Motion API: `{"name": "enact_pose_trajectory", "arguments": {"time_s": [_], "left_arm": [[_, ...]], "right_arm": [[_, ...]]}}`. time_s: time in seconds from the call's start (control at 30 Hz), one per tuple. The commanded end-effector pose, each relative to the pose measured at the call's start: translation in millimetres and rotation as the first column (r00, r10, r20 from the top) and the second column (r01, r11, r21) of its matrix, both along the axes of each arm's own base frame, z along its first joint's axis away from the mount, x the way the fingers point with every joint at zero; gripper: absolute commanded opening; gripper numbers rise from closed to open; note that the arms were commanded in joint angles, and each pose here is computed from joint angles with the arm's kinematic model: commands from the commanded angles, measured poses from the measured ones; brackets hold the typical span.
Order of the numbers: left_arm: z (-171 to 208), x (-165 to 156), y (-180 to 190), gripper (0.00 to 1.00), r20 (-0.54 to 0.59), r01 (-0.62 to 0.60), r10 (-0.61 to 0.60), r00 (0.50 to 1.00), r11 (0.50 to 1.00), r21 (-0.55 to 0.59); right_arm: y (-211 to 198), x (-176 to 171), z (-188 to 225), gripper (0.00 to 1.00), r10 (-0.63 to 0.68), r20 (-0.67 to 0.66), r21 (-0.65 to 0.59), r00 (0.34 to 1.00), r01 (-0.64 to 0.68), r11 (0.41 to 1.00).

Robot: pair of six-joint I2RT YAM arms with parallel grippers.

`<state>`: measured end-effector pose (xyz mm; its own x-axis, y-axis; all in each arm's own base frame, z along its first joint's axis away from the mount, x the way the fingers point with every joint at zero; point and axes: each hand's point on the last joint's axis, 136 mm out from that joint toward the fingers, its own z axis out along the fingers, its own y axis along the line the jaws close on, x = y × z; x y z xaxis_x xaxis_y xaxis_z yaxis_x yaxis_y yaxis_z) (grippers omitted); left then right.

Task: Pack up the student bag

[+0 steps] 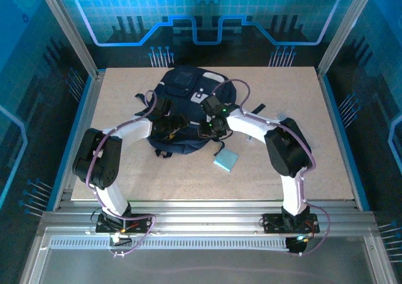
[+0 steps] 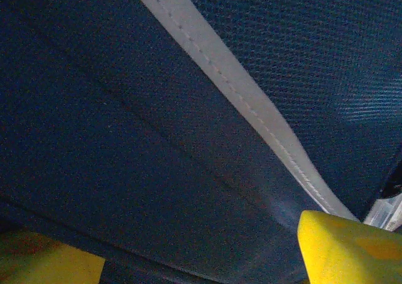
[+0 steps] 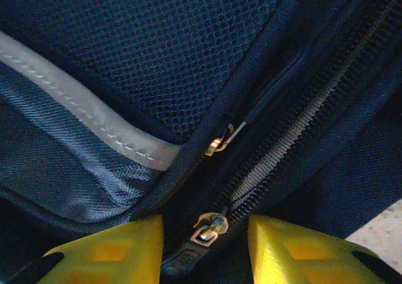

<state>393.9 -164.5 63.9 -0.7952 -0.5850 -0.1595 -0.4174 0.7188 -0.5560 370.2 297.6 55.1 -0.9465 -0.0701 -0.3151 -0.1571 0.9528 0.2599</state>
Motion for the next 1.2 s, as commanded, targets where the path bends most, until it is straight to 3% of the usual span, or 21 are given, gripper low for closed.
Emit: {"name": "enact_pose_trajectory", "arguments": {"time_s": [0.0,0.07,0.13,0.3,0.5,0.7,0.8,1.17], "left_arm": [[-10.8,2.3,-5.9,0.79,0.013,-0.021,0.021,1.000,0.999,-0.027],[-12.2,-4.5,-8.9,0.80,0.003,-0.005,0.005,1.000,0.999,-0.036],[-12.6,-14.0,-10.3,0.80,-0.015,0.017,-0.018,1.000,0.999,-0.032],[-13.2,-46.9,-15.0,0.81,-0.079,0.136,-0.134,0.988,0.991,0.020],[-41.6,-78.4,-26.2,0.81,-0.154,0.221,-0.206,0.966,0.972,0.086],[-84.2,-56.4,-34.9,0.81,-0.142,0.091,-0.085,0.986,0.995,0.035],[-79.4,-36.8,-45.9,0.81,-0.095,0.057,-0.056,0.994,0.998,0.008],[-48.7,-3.3,-41.8,0.82,0.015,0.066,-0.068,0.998,0.991,0.120]], "right_arm": [[-7.6,-10.0,-21.4,0.42,-0.001,-0.022,-0.155,1.000,-0.003,0.988],[-13.1,-8.1,-33.4,0.40,-0.011,-0.033,-0.206,0.999,0.004,0.978],[-21.0,-4.2,-41.7,0.23,-0.025,-0.044,-0.246,0.999,0.014,0.969],[-30.5,13.2,-27.0,0.01,-0.040,-0.034,-0.174,0.999,0.033,0.984],[-20.3,22.0,15.7,0.00,0.021,-0.094,0.100,0.995,-0.012,0.995],[-9.7,-7.4,29.5,0.00,0.127,-0.202,0.290,0.971,-0.064,0.955],[3.2,-26.9,25.5,0.00,0.168,-0.254,0.359,0.953,-0.068,0.931],[32.5,-51.6,50.4,0.00,0.267,-0.286,0.566,0.920,-0.063,0.822]]}}
